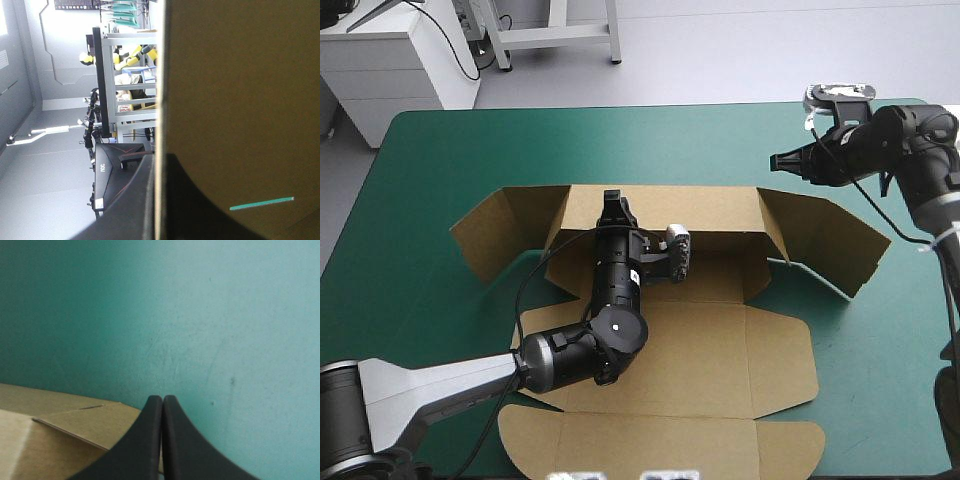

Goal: Fold the box

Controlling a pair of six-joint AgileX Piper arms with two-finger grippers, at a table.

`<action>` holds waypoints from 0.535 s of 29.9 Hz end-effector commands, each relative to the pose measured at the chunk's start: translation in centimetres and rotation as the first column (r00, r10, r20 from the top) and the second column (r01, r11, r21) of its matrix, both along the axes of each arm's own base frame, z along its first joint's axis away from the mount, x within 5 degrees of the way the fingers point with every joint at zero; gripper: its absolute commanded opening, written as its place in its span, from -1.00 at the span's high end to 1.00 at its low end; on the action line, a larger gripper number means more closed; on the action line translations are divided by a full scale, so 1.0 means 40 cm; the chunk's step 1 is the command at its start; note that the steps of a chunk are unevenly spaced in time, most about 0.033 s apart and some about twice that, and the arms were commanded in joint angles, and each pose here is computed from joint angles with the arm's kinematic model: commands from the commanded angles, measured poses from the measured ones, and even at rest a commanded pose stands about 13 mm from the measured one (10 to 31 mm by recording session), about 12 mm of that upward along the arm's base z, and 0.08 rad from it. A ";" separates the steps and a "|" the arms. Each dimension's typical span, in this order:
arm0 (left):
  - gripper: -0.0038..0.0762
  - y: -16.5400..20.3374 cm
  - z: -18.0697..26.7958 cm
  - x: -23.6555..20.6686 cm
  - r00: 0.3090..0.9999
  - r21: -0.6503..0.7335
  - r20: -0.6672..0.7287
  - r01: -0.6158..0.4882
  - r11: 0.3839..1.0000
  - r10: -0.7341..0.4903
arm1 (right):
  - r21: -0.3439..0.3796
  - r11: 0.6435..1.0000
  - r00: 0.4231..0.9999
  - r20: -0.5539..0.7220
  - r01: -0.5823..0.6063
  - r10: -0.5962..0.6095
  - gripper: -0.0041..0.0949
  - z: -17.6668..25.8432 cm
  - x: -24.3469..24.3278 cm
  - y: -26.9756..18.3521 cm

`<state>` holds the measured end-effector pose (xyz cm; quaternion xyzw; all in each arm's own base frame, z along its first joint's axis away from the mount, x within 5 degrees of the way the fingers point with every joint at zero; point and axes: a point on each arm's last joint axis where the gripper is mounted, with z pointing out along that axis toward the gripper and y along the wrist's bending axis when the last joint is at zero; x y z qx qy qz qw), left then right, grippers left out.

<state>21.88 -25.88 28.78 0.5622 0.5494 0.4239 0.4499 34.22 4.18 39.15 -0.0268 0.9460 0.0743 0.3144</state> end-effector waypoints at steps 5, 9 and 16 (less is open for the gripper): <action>0.92 0.012 0.071 -0.010 0.995 -0.050 0.097 -0.002 0.999 0.006 | -0.013 1.000 0.988 -0.153 -0.016 0.014 0.96 -0.024 -0.005 -0.005; 0.92 0.012 0.071 -0.010 0.995 -0.050 0.097 -0.002 0.999 0.006 | -0.011 0.999 0.988 -0.150 -0.031 0.029 0.96 -0.004 -0.029 -0.005; 0.92 0.012 0.068 -0.009 0.995 -0.047 0.095 -0.006 0.999 0.011 | 0.067 0.994 0.994 -0.066 -0.084 0.088 0.96 0.064 -0.089 0.010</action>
